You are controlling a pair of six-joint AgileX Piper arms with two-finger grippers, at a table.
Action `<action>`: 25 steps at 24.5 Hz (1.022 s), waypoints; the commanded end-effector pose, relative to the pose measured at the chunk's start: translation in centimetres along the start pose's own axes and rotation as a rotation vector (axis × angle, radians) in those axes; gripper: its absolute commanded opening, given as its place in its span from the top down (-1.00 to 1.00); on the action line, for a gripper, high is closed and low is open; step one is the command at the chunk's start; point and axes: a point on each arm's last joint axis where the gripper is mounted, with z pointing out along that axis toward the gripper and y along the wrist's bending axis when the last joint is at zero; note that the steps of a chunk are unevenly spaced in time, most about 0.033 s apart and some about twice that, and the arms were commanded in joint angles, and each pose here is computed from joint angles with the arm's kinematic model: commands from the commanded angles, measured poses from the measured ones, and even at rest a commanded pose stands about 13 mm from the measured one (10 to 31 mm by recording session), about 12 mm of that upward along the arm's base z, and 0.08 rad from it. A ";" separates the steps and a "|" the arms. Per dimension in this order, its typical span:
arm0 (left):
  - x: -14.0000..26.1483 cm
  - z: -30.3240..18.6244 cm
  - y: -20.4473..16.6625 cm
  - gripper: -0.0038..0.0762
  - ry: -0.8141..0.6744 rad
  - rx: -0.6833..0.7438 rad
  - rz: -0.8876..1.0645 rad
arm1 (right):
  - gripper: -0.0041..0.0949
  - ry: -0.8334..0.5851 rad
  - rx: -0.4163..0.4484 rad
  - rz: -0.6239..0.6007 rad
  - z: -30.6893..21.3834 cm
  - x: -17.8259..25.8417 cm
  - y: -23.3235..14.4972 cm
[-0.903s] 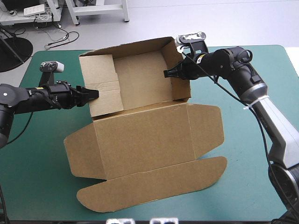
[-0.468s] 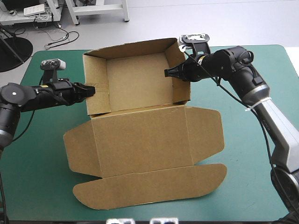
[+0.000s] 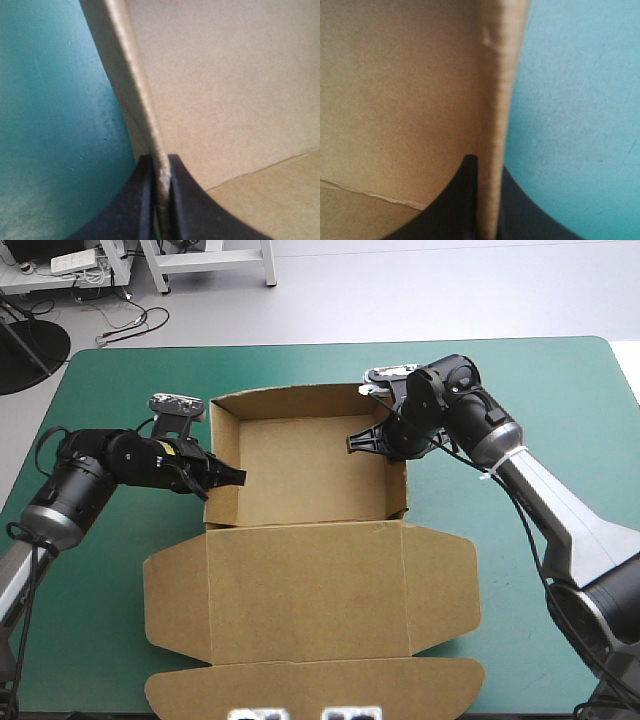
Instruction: Fold the box
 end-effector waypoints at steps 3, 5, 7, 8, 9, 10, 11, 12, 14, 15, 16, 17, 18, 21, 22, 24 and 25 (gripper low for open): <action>-0.8 1.1 -2.3 0.93 -0.015 0.045 -0.019 | 0.96 -0.032 -0.114 0.027 -0.4 0.5 1.5; -0.8 2.1 -2.1 0.93 0.013 0.026 -0.022 | 0.96 -0.031 -0.120 0.050 0.6 0.7 1.5; -0.8 3.1 -1.8 0.93 0.038 0.006 -0.011 | 0.96 -0.031 -0.118 0.066 1.6 1.0 1.4; -0.7 3.6 -1.7 0.93 0.052 -0.007 -0.005 | 0.96 -0.032 -0.117 0.073 2.1 1.1 1.1; -0.7 4.0 -1.5 0.93 0.062 -0.018 -0.003 | 0.96 -0.030 -0.129 0.092 2.6 1.2 1.0; -0.6 4.6 -1.4 0.93 0.077 -0.028 -0.003 | 0.96 -0.033 -0.136 0.105 2.9 1.2 0.7; -0.6 5.1 -1.2 0.93 0.091 -0.034 -0.004 | 0.96 -0.038 -0.146 0.126 3.1 1.1 0.4; -0.6 5.5 -1.2 0.93 0.101 -0.037 -0.005 | 0.96 -0.044 -0.154 0.144 3.3 1.0 0.1; -0.4 7.0 -0.9 0.93 0.132 -0.044 -0.006 | 0.96 -0.064 -0.159 0.171 3.4 0.6 -0.9; -0.4 7.9 -0.8 0.93 0.146 -0.048 -0.007 | 0.96 -0.075 -0.149 0.173 3.5 0.4 -1.3; -0.3 8.2 -0.7 0.93 0.152 -0.049 -0.007 | 0.96 -0.086 -0.144 0.166 3.5 0.2 -1.6; -0.2 8.7 -0.6 0.93 0.167 -0.055 -0.004 | 0.96 -0.105 -0.136 0.155 3.7 0.0 -1.6; -0.2 8.9 -0.6 0.93 0.173 -0.057 -0.003 | 0.96 -0.112 -0.123 0.147 3.9 -0.1 -1.8; 0.0 9.5 -0.4 0.92 0.198 -0.062 0.002 | 0.92 -0.104 -0.104 0.126 4.6 -0.2 -1.9; 0.1 9.5 -0.4 0.92 0.205 -0.062 0.001 | 0.86 -0.096 -0.099 0.104 4.7 -0.1 -1.9; 0.3 9.6 -0.4 0.83 0.233 -0.063 0.016 | 0.61 -0.064 -0.071 0.075 5.0 0.1 -2.1; 0.6 9.7 -0.4 0.71 0.265 -0.063 0.035 | 0.43 -0.060 -0.056 0.066 5.0 0.2 -2.3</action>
